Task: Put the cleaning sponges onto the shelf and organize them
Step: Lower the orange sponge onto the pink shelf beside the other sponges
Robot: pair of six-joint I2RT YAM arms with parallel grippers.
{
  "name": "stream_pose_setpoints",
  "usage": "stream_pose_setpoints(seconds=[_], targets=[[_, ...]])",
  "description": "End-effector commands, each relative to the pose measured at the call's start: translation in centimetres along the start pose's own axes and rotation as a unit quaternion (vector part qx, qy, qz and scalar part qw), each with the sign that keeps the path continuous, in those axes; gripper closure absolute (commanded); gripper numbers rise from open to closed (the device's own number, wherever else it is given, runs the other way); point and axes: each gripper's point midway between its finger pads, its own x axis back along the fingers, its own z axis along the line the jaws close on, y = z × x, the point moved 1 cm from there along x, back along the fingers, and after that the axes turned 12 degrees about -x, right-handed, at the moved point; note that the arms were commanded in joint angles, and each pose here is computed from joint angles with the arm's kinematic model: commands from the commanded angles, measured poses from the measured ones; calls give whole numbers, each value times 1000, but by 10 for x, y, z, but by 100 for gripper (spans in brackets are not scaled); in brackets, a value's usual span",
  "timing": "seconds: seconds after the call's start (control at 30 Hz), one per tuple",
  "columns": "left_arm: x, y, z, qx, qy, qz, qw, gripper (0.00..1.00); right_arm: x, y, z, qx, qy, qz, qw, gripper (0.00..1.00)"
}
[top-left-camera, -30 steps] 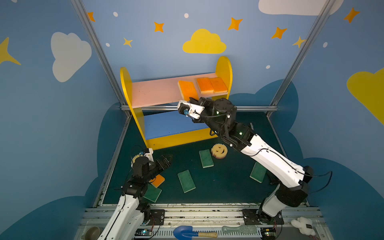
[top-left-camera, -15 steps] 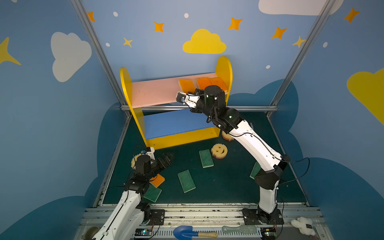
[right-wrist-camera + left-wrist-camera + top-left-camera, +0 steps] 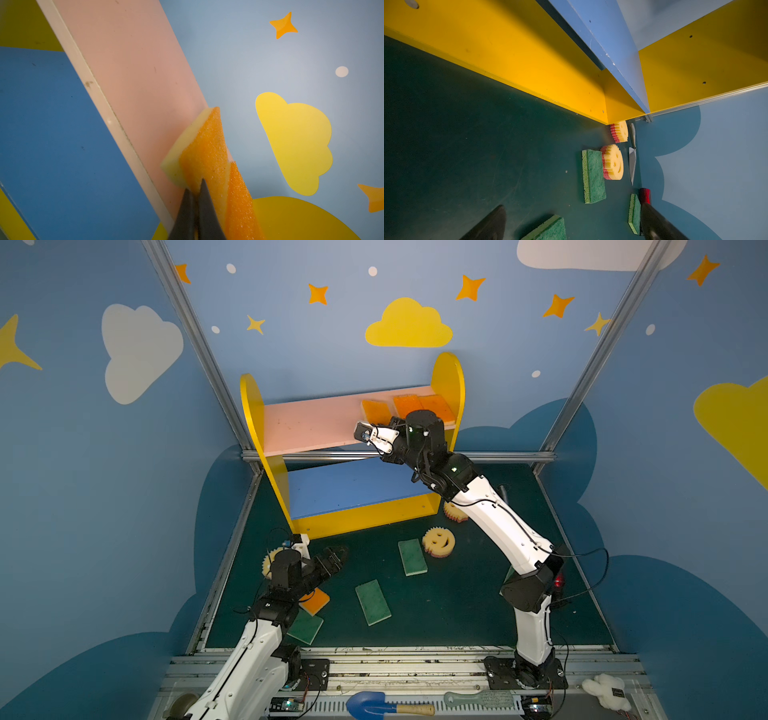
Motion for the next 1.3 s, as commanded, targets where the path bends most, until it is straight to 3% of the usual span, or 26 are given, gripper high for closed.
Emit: stream_pose_setpoints(seconds=[0.0, 0.63, 0.97, 1.27], targets=[[1, -2, -1, -5, -6, -2, 1000, 1, -2, 6, -15, -5, -34, -8, 999, 100], [0, 0, -3, -4, -9, 0, 1000, 1, -1, -11, -30, 14, -60, 7, 998, 98], [2, 2, -5, -4, -8, 2, 1000, 1, 4, -10, -31, 4, -58, 2, 998, 61], [5, 6, -9, -2, -3, 3, 1000, 1, 29, 6, -31, -6, -43, -25, 999, 51]])
